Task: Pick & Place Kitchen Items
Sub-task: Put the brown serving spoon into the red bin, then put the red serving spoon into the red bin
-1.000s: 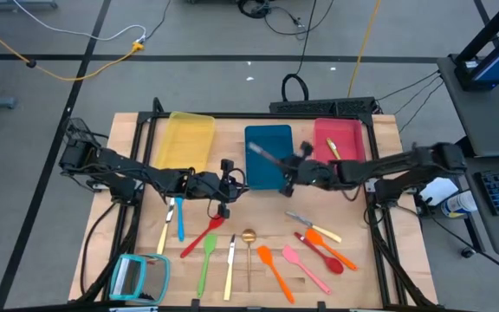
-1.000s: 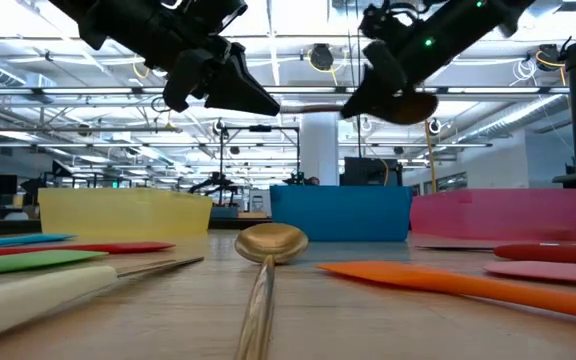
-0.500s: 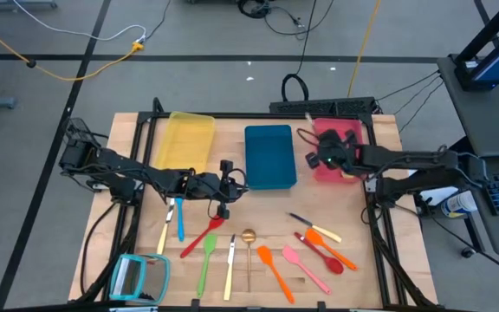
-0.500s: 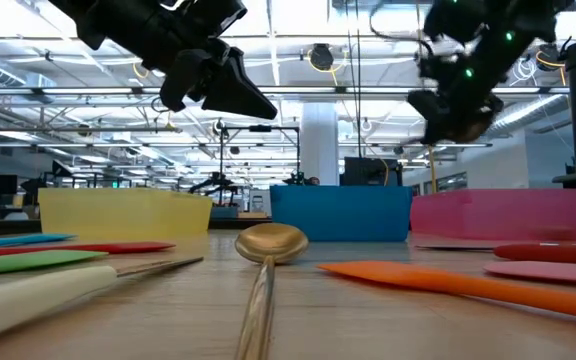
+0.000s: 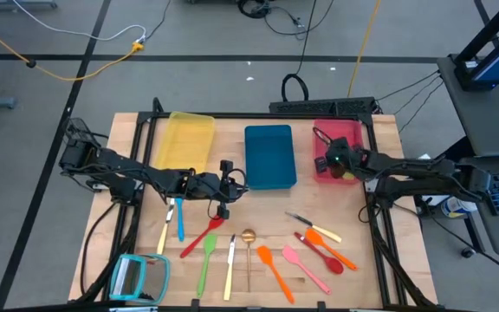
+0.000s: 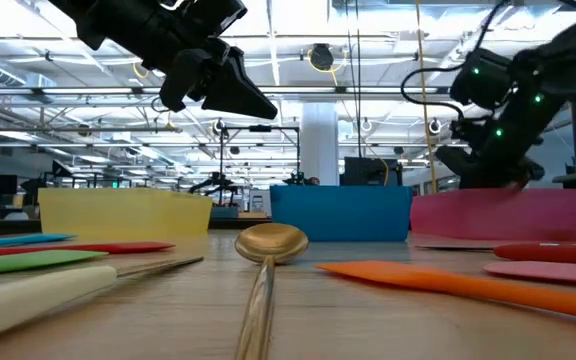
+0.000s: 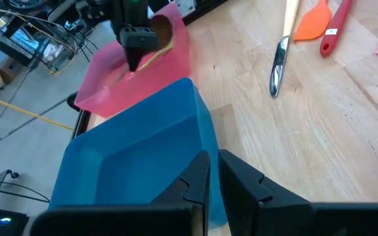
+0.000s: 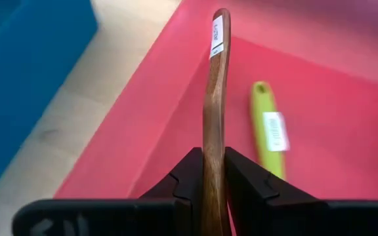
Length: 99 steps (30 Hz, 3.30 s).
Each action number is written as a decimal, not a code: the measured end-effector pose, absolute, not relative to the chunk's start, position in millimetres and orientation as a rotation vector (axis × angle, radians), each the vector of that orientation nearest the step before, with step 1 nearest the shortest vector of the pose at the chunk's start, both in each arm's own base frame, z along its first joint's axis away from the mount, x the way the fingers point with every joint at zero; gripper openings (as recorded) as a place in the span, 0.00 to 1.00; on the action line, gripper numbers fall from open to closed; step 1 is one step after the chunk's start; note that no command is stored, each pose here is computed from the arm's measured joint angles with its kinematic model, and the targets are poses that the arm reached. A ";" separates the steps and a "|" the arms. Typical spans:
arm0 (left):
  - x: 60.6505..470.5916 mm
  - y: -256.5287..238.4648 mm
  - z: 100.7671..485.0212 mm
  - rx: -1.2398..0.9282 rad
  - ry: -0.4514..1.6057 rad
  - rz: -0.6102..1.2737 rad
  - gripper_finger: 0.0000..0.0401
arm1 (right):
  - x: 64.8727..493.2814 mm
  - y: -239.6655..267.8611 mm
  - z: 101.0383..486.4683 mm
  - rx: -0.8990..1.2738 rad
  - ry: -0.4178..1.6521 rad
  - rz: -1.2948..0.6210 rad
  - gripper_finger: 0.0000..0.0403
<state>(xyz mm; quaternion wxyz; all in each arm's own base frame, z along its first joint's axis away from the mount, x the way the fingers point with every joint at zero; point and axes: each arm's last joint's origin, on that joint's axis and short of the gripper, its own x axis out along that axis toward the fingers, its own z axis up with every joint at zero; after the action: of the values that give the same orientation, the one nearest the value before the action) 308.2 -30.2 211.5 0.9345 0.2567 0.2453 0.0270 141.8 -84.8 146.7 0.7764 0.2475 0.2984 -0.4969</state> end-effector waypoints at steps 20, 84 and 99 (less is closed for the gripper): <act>308.4 -30.1 211.7 0.584 0.501 0.042 0.09 | 117.5 -79.8 101.2 0.381 0.579 -0.972 0.17; 301.4 -87.1 217.9 0.408 0.363 -0.227 0.40 | 164.0 24.2 179.0 0.210 -0.152 0.054 0.42; 301.8 -79.5 214.2 0.393 0.411 -0.202 0.38 | 183.3 45.7 169.6 0.259 -0.036 0.030 0.42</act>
<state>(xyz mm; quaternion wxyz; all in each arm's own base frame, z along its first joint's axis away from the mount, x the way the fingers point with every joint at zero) 301.8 -79.5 214.2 0.9549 0.1934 0.2022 -0.0997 183.3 45.7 169.6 0.9914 0.1289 -0.0177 0.0148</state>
